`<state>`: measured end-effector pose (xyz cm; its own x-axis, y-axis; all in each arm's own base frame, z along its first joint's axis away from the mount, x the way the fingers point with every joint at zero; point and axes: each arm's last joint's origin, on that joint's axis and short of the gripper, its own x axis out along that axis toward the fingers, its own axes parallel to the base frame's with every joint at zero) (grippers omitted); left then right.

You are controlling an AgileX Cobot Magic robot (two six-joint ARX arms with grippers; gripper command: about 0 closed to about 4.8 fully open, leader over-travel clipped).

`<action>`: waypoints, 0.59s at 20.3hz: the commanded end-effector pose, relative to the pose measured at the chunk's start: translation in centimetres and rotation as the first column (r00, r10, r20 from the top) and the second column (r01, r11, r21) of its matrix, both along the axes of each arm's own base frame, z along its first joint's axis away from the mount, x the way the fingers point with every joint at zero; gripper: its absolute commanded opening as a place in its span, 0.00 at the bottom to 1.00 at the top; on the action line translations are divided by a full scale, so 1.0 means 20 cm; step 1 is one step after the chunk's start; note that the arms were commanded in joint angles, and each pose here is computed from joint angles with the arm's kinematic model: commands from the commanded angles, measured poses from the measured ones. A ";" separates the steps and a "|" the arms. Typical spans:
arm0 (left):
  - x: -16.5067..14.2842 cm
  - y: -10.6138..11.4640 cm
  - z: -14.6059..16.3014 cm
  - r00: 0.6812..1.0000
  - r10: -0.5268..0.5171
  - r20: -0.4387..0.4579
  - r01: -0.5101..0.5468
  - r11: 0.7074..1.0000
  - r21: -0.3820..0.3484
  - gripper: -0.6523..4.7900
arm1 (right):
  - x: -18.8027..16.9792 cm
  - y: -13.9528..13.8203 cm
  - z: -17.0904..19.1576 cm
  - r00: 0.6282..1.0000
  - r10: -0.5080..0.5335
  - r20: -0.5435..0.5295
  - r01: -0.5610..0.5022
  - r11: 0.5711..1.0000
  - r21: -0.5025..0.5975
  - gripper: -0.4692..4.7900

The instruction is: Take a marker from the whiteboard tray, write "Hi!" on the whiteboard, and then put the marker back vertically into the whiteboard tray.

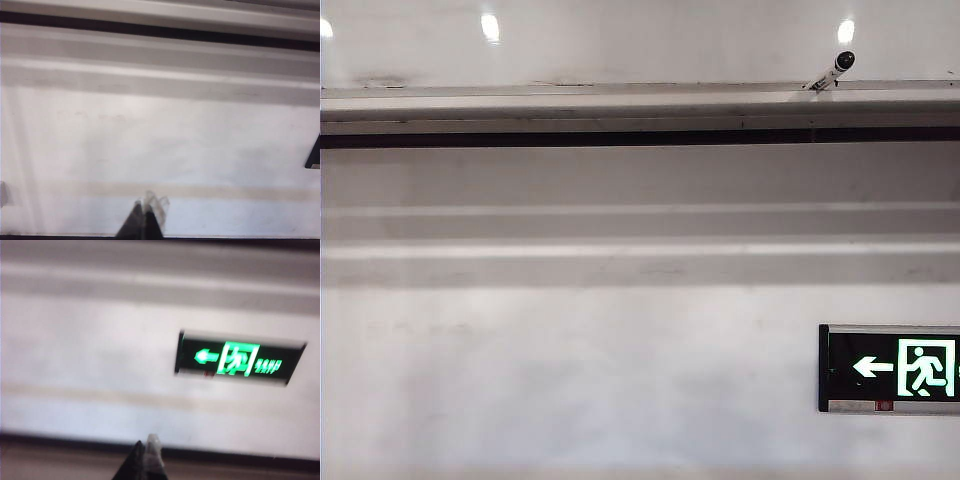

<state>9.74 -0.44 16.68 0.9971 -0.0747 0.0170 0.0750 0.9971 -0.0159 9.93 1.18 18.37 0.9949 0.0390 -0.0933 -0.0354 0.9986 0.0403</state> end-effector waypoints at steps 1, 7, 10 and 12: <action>0.00 0.00 0.01 1.000 -0.003 0.010 0.003 1.000 0.002 0.13 | -0.02 -0.02 -0.02 0.993 -0.038 0.115 0.036 0.999 0.016 0.11; 0.00 0.00 0.01 1.000 -0.003 0.011 0.003 1.000 0.002 0.13 | -0.01 -0.02 -0.08 0.993 -0.023 0.115 0.022 1.000 0.015 0.11; 0.00 0.00 0.01 1.000 -0.003 0.010 0.003 1.000 0.002 0.13 | -0.01 -0.04 -0.08 0.992 -0.054 0.118 0.053 0.998 0.015 0.11; 0.00 0.00 0.01 1.000 -0.003 0.010 0.003 1.000 0.002 0.13 | -0.01 -0.05 -0.08 0.990 -0.075 0.118 0.073 0.997 0.015 0.11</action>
